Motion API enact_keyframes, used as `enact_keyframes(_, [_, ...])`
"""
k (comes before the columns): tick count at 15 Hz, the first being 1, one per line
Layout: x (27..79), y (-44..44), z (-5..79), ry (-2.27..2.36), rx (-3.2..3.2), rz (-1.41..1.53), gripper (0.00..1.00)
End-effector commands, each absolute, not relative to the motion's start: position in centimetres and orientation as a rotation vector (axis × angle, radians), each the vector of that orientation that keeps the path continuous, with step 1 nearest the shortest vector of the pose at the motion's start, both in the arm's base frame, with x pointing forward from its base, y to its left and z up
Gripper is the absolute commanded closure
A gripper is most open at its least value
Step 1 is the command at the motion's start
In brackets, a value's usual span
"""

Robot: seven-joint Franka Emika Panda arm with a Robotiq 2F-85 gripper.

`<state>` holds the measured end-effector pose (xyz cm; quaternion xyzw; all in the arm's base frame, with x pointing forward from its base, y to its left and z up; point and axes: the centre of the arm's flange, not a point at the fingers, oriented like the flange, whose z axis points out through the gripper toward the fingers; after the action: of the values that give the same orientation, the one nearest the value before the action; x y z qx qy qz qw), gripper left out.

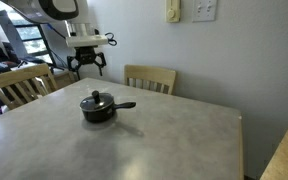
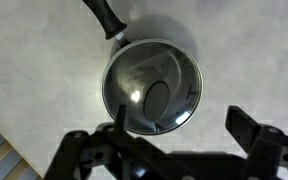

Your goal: Take the lid off the pot

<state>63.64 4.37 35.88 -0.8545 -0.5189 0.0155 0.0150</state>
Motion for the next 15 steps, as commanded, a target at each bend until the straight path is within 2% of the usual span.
enact_keyframes(1, [66.3,4.6,33.0,-1.485,-2.757,0.056,0.00])
enact_keyframes(8, [67.9,7.0,29.1,-1.442,-2.742,0.065,0.00])
enact_keyframes(15, [66.8,8.8,26.8,-1.414,-2.761,0.126,0.00])
